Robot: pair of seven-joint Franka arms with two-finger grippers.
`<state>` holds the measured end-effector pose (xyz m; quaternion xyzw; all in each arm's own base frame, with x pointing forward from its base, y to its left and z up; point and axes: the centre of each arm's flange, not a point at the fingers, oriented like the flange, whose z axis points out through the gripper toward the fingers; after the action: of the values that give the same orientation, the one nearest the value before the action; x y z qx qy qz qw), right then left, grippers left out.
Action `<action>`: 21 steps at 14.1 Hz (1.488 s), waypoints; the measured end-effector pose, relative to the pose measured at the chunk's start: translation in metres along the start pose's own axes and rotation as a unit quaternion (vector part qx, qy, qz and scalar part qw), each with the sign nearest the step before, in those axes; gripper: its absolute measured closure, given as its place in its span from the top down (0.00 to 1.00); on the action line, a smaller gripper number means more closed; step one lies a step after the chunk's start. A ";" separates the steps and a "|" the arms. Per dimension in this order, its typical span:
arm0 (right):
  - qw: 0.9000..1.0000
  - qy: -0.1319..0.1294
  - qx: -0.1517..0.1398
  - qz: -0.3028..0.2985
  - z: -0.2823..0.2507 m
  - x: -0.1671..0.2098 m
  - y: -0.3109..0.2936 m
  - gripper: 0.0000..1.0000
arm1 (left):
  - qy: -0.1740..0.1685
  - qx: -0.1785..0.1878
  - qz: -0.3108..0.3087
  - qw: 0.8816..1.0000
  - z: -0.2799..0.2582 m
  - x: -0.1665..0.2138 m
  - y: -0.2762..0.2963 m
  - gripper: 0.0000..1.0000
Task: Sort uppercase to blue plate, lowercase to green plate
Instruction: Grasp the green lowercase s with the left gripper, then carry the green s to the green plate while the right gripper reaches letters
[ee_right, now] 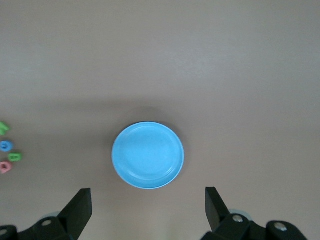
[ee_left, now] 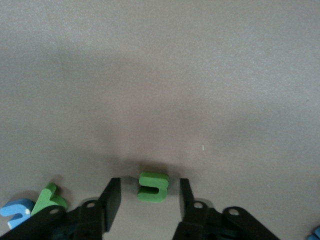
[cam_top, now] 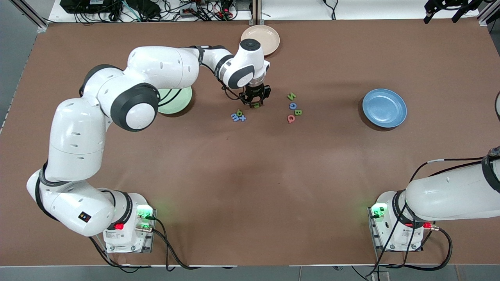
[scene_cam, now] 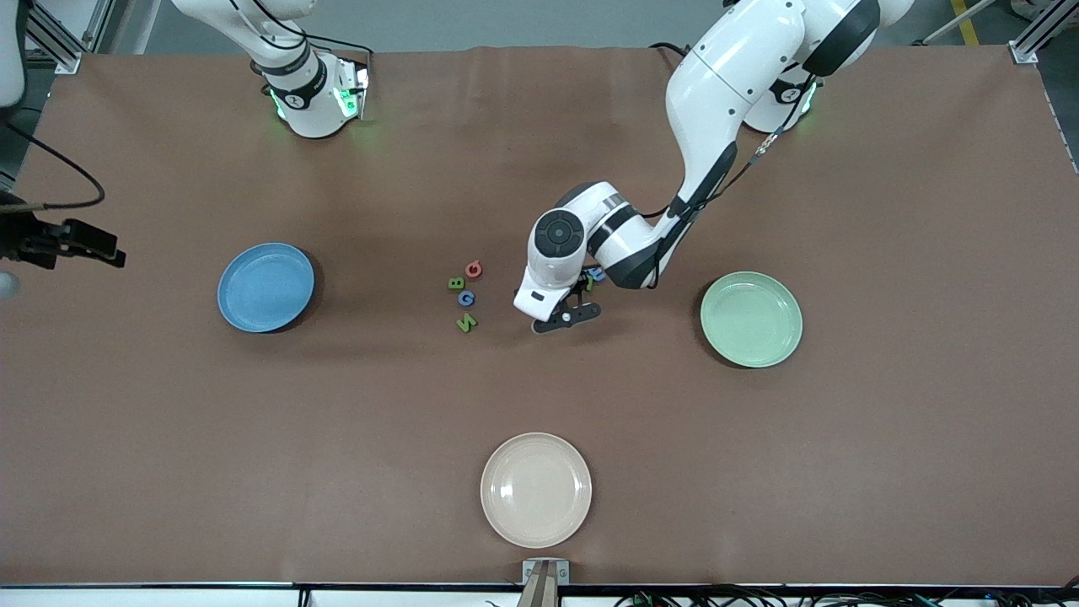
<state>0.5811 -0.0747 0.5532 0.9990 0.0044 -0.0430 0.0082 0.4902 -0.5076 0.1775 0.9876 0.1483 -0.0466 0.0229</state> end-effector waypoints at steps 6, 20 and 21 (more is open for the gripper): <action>0.999 -0.009 -0.014 0.029 0.008 0.005 -0.007 1.00 | -0.001 0.001 -0.001 1.000 0.004 0.000 0.000 0.40; 0.973 -0.019 0.028 0.230 0.061 0.038 -0.143 1.00 | 0.039 -0.002 -0.008 0.999 -0.128 0.035 -0.033 0.27; 0.969 -0.019 0.025 0.245 0.074 0.043 -0.161 1.00 | 0.042 0.004 -0.001 0.999 -0.139 0.040 -0.051 0.27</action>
<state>0.6160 0.0852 0.4736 0.9685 -0.2418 -0.0587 -0.0064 0.5253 -0.4387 0.3103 0.9886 0.1497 -0.0055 0.0122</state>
